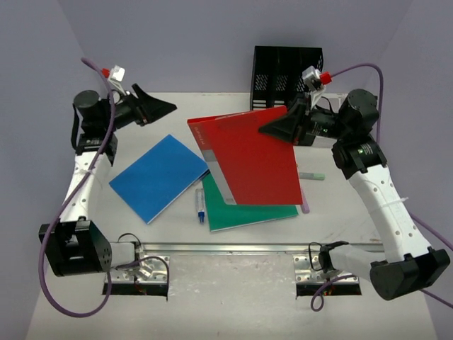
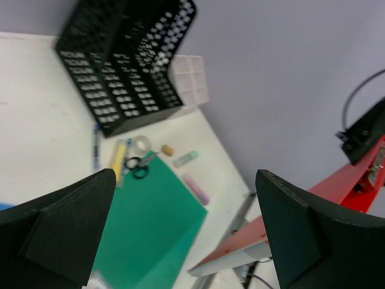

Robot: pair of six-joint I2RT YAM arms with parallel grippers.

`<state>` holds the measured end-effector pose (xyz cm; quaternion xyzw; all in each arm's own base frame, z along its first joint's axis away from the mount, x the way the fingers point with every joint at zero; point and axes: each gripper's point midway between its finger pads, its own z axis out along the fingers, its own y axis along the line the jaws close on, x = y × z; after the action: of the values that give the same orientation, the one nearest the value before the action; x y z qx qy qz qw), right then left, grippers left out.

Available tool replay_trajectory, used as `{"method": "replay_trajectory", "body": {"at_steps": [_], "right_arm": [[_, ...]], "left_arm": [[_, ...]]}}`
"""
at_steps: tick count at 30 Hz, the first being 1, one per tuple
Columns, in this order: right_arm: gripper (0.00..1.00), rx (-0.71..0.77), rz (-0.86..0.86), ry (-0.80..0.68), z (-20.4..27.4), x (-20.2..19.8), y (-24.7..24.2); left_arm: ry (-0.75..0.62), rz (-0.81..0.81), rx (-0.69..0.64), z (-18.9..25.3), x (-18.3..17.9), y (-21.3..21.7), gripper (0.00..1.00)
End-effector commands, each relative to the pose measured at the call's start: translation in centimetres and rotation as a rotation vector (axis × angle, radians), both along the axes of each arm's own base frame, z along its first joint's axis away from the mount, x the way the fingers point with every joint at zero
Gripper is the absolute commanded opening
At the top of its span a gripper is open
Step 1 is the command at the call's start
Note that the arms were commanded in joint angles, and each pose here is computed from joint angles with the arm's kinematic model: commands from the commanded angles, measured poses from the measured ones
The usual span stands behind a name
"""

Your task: Organize the desk

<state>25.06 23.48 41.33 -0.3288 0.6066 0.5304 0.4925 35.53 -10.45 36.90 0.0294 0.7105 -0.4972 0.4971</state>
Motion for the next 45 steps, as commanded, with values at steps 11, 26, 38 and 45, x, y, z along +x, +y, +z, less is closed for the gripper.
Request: {"method": "replay_trajectory", "body": {"at_steps": [11,26,38,45], "right_arm": [[0.0,0.016,0.114,0.053,-2.7,-0.6,-3.0],[0.0,0.009,0.238,0.083,-2.6,-1.8,-3.0],[0.0,-0.017,0.315,0.12,-2.9,-1.7,-2.6],[0.0,-0.035,0.388,0.124,-2.6,-2.2,-1.6]], "left_arm": [[-0.513,-0.568,-0.072,7.2,-10.3,-12.8,0.61],[-0.458,-0.617,0.105,4.1,-10.1,-17.5,0.64],[-0.429,-0.588,0.305,1.1,-10.8,-19.7,0.5],[-0.402,-0.56,0.345,0.2,-10.4,-19.6,0.4]]}}
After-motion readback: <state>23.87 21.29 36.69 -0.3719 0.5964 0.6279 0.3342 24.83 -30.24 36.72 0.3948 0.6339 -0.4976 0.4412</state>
